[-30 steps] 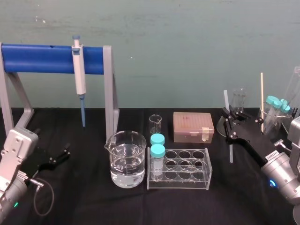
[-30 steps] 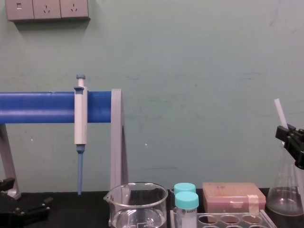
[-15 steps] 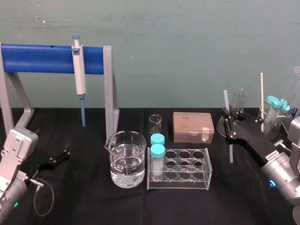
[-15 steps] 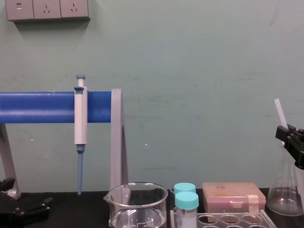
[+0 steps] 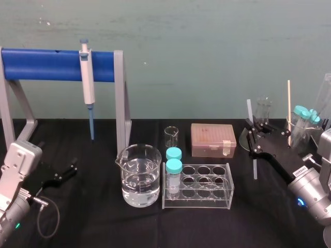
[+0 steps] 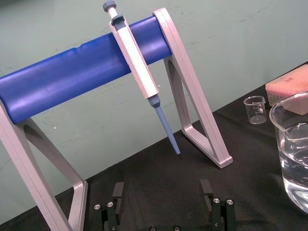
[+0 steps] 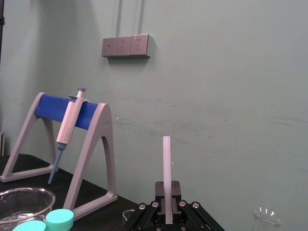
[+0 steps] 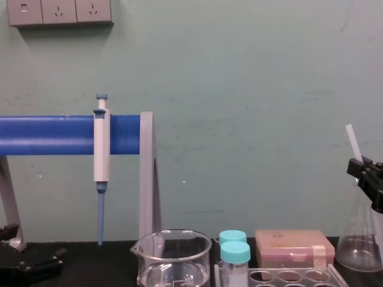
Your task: Pick up the stirring rod with one hand, then place it down.
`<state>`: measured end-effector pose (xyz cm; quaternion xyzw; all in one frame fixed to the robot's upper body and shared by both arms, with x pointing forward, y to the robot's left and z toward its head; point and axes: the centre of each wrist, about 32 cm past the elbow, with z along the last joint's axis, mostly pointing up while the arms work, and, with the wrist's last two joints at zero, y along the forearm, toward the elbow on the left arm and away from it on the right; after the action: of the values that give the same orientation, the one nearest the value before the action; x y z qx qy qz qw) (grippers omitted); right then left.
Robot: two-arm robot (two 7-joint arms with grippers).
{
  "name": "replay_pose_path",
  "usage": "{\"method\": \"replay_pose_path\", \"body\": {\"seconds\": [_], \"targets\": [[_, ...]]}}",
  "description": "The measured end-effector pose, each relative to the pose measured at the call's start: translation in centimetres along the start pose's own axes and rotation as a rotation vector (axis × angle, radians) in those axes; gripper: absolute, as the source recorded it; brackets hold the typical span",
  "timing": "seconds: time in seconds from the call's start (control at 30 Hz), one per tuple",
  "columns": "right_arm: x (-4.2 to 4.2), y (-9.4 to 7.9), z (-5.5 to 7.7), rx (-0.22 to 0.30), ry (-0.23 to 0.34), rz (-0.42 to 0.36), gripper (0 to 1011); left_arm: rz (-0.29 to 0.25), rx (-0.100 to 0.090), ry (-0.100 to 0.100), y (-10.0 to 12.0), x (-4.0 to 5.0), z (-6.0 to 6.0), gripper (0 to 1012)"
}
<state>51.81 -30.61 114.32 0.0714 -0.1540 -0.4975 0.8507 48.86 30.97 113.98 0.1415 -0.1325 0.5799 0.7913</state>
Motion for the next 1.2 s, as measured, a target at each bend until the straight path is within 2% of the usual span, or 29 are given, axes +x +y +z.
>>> {"method": "replay_pose_path", "body": {"seconds": [1.2], "targets": [[0.0, 0.0, 0.0, 0.0, 0.0, 0.0, 72, 0.0, 0.0, 0.0, 0.0, 0.0, 0.0, 1000]]}}
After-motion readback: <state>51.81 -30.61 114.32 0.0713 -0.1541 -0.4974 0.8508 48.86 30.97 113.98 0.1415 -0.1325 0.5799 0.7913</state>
